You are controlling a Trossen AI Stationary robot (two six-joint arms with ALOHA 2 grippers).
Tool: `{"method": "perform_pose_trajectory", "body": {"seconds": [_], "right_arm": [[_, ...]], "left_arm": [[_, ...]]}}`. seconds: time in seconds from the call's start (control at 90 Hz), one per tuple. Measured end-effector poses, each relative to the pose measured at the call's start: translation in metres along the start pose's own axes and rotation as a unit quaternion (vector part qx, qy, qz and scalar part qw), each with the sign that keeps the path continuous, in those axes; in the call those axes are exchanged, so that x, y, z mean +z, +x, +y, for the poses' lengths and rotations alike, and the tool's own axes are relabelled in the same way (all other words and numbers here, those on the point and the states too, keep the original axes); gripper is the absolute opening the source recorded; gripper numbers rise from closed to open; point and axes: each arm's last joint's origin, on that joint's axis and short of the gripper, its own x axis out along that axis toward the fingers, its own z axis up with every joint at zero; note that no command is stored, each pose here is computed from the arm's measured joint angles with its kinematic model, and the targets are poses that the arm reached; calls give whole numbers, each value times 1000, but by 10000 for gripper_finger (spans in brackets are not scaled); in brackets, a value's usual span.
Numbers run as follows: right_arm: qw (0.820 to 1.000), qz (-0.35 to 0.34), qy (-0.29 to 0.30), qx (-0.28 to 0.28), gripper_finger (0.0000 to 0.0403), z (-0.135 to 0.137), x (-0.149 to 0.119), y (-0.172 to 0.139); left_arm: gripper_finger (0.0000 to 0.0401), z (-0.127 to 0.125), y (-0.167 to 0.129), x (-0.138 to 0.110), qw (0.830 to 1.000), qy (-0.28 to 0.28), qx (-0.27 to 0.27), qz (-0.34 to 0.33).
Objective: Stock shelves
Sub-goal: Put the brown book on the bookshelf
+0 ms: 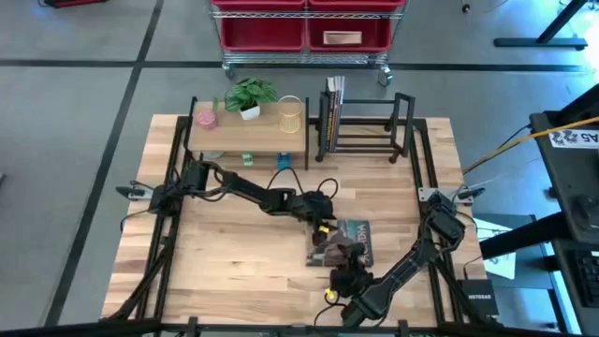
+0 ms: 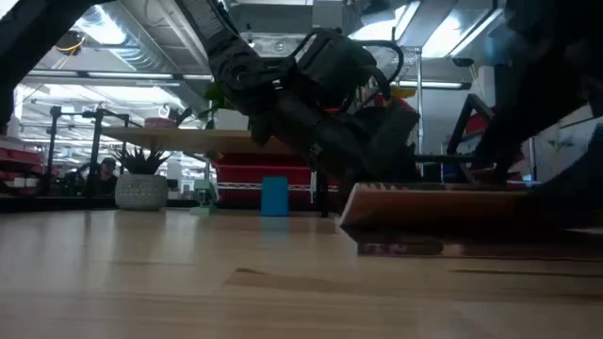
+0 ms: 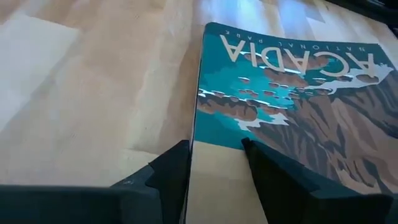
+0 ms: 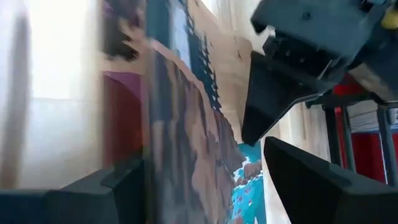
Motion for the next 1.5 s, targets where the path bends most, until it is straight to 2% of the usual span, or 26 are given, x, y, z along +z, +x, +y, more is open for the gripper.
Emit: {"method": "perform_pose_trajectory", "body": {"seconds": [0.089,0.178,0.256,0.378,0.422,0.511,0.622,0.756,0.878,1.033,1.122,1.189,1.3,1.5], "right_arm": [[1000,11,13,11,260,-1,2,7],[999,26,26,25,224,-3,6,13],[998,35,25,43,167,-3,10,13],[997,41,22,59,43,-3,14,7],[997,43,22,62,19,-2,13,4],[996,47,54,47,16,-3,10,0],[995,57,83,19,6,-7,0,-10],[988,32,150,-12,4,-24,-9,-34],[975,-32,215,-33,3,-50,-11,-60],[951,-130,274,-59,2,-100,-1,-76],[925,-192,315,-88,1,-133,6,-77],[905,-232,338,-113,1,-160,6,-74],[874,-249,388,-150,1,-206,-6,-60],[793,-230,527,-202,0,-287,-53,-38]], "left_arm": [[153,-5,1,-2,1000,3,-6,2],[153,-8,1,-3,1000,5,-9,3],[153,-11,1,-3,1000,8,-2,1],[153,-13,-2,0,1000,12,27,-10],[153,-14,-5,4,999,21,36,-15],[153,-18,-18,15,997,45,59,-21],[153,-33,-48,43,989,91,108,-52],[153,-58,-99,71,969,159,182,-53],[153,-86,-155,90,950,193,233,-72],[153,-123,-210,92,947,204,232,-85],[153,-141,-228,80,948,209,231,-64],[153,-150,-235,66,944,210,252,-39],[153,-158,-238,35,934,193,302,-14],[153,-159,-231,-26,934,130,332,-24]]}}
